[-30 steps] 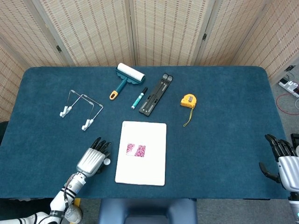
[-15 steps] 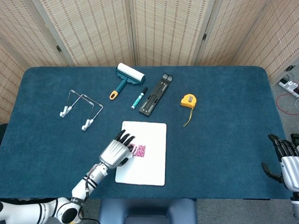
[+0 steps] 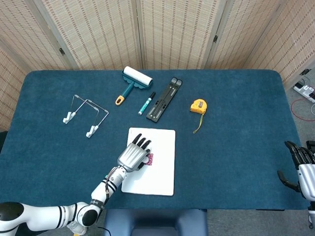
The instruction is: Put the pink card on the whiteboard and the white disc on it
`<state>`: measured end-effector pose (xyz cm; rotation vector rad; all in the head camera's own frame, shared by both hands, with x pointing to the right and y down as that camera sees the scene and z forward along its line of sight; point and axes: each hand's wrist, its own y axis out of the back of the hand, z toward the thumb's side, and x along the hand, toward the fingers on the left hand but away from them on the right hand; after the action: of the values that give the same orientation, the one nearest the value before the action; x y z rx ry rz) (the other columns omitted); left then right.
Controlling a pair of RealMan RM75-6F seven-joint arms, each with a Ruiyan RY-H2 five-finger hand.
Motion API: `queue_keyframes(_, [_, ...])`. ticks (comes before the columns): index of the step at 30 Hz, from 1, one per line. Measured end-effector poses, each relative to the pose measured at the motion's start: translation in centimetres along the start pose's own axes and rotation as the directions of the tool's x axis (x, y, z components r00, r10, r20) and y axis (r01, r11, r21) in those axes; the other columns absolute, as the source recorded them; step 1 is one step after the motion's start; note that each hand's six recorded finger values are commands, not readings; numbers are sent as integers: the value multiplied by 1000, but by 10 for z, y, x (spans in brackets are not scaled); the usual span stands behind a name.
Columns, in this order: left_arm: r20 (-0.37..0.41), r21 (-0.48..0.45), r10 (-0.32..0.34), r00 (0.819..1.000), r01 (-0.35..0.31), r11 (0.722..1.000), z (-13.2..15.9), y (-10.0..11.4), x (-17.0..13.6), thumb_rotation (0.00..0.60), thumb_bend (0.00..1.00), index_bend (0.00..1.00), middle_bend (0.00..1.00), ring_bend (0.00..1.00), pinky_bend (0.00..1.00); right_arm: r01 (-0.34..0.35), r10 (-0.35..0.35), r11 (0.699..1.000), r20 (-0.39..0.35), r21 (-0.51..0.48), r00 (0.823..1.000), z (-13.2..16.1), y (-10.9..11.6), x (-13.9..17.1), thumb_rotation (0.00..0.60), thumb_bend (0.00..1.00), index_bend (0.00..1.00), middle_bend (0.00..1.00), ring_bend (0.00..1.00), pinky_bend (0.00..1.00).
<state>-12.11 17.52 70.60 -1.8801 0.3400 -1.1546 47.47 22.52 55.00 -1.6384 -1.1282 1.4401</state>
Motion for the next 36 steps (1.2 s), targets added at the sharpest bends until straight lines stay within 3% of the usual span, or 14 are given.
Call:
queue_keyframes(9, [-24,1,-17,1000,17,1000,1,-3,9,600,429,443,167,129,0,2,-2,1000,2,1,1000,-1,1,1,600,368,48,126,142,110])
queue_keyframes(21, [-46,-2,-56,997,56,998,-4,-7,6,600,429,142,126,82,0,3,-3,1000,9,0,1000,-3,1,2,600,369,48,126,142,110])
queue_keyframes(26, [-82,-75,-11,997,5,997,-20,7,-6,600,429,137,126,82,0,0,0,1000,5,8,1000,-3,2,1,600,368,48,126,142,110])
queue_keyframes(30, [-152,-135,39,988,-60,989,-50,21,-25,600,429,153,126,82,0,-6,6,1000,2,16,1000,-2,3,0,600,368,48,126,142,110])
queue_keyframes(36, [-307,-179,97,947,-158,971,-110,30,-71,600,430,170,126,82,0,-20,19,1000,-5,-14,1000,-3,1,-3,600,368,48,126,142,110])
